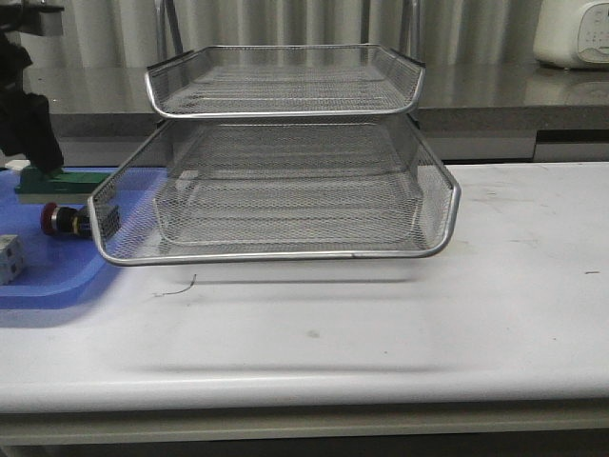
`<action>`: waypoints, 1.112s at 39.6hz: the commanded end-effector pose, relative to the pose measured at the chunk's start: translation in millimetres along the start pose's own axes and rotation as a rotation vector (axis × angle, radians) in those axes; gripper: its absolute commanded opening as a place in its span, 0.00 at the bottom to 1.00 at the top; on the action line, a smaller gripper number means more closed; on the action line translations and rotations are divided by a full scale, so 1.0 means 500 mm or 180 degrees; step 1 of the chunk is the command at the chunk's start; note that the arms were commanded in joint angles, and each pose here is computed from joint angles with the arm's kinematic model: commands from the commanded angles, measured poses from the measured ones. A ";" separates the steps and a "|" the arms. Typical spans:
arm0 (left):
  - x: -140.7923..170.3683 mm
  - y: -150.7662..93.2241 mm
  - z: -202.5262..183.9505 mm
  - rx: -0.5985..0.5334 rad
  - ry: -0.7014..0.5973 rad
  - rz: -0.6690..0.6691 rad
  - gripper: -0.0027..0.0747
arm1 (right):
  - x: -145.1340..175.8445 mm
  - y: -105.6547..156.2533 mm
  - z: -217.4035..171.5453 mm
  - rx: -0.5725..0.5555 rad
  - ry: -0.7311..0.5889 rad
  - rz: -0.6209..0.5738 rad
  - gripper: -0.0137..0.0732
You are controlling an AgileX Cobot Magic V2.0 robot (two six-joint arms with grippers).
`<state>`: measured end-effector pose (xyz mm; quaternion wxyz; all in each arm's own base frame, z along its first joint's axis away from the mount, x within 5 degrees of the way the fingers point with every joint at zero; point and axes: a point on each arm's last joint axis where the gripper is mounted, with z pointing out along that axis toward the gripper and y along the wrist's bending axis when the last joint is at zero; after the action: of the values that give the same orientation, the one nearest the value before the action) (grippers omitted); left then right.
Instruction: Place button on rack with both arms
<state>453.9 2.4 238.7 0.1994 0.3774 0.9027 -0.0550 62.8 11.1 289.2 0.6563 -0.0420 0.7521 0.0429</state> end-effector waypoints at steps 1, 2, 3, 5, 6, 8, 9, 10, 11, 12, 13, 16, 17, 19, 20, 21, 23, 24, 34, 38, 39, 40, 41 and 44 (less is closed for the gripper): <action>-0.028 0.009 -0.034 -0.0183 -0.0293 0.0053 0.75 | -0.027 -0.005 -0.003 0.0092 -0.0273 0.0005 0.09; -0.027 0.012 -0.023 -0.0168 -0.0293 0.0043 0.75 | -0.027 -0.005 -0.003 0.0092 -0.0273 0.0005 0.09; -0.029 0.014 -0.017 -0.0172 -0.0298 0.0053 0.75 | -0.027 -0.005 -0.003 0.0092 -0.0273 0.0005 0.09; -0.027 0.019 0.000 -0.0154 -0.0277 0.0068 0.75 | -0.027 -0.005 -0.003 0.0092 -0.0273 0.0005 0.09; -0.029 0.022 0.003 -0.0158 -0.0279 0.0084 0.75 | -0.027 -0.005 -0.003 0.0092 -0.0273 0.0005 0.09; -0.029 0.028 0.015 -0.0155 -0.0273 0.0092 0.75 | -0.027 -0.005 -0.003 0.0092 -0.0273 0.0005 0.09; -0.030 0.030 0.020 -0.0156 -0.0272 0.0092 0.75 | -0.027 -0.005 -0.003 0.0092 -0.0273 0.0005 0.09; -0.030 0.032 0.023 -0.0169 -0.0279 0.0106 0.75 | -0.027 -0.005 -0.003 0.0092 -0.0273 0.0005 0.09; -0.030 0.034 0.027 -0.0178 -0.0282 0.0126 0.75 | -0.027 -0.005 -0.003 0.0092 -0.0273 0.0005 0.09; -0.033 0.035 0.030 -0.0199 -0.0296 0.0151 0.75 | -0.027 -0.005 -0.003 0.0092 -0.0273 0.0005 0.09; -0.033 0.037 0.031 -0.0213 -0.0303 0.0168 0.75 | -0.027 -0.005 -0.003 0.0092 -0.0273 0.0005 0.09; -0.039 0.036 0.039 -0.0257 -0.0323 0.0231 0.75 | -0.027 -0.005 -0.003 0.0092 -0.0273 0.0005 0.09; -0.041 0.035 0.041 -0.0263 -0.0329 0.0246 0.75 | -0.027 -0.005 -0.003 0.0092 -0.0273 0.0005 0.09; -0.046 0.029 0.048 -0.0253 -0.0317 0.0323 0.75 | -0.027 -0.005 -0.003 0.0092 -0.0273 0.0005 0.09; -0.048 0.027 0.050 -0.0255 -0.0304 0.0342 0.75 | -0.027 -0.005 -0.003 0.0092 -0.0273 0.0005 0.09; -0.049 0.025 0.053 -0.0270 -0.0275 0.0379 0.75 | -0.027 -0.005 -0.003 0.0092 -0.0273 0.0005 0.09; -0.053 0.019 0.060 -0.0284 -0.0208 0.0460 0.75 | -0.027 -0.005 -0.003 0.0092 -0.0273 0.0005 0.09; -0.056 0.015 0.064 -0.0284 -0.0180 0.0496 0.75 | -0.027 -0.005 -0.003 0.0092 -0.0273 0.0005 0.09; -0.068 0.005 0.081 -0.0354 -0.0159 0.0608 0.75 | -0.027 -0.005 -0.003 0.0092 -0.0273 0.0005 0.09; -0.067 0.006 0.083 -0.0356 -0.0153 0.0610 0.75 | -0.027 -0.005 -0.003 0.0092 -0.0273 0.0005 0.09; -0.066 0.007 0.085 -0.0370 -0.0140 0.0621 0.75 | -0.027 -0.005 -0.003 0.0092 -0.0273 0.0005 0.09; -0.066 0.008 0.085 -0.0386 -0.0130 0.0633 0.75 | -0.027 -0.005 -0.003 0.0092 -0.0273 0.0005 0.09; -0.065 0.009 0.085 -0.0397 -0.0122 0.0641 0.75 | -0.027 -0.005 -0.003 0.0092 -0.0273 0.0005 0.09; -0.065 0.010 0.088 -0.0407 -0.0121 0.0642 0.75 | -0.027 -0.005 -0.003 0.0092 -0.0273 0.0005 0.09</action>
<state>489.1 -24.8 173.2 0.1895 0.4558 0.8696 -0.0089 62.8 11.1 289.2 0.6563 -0.0418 0.7521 0.0431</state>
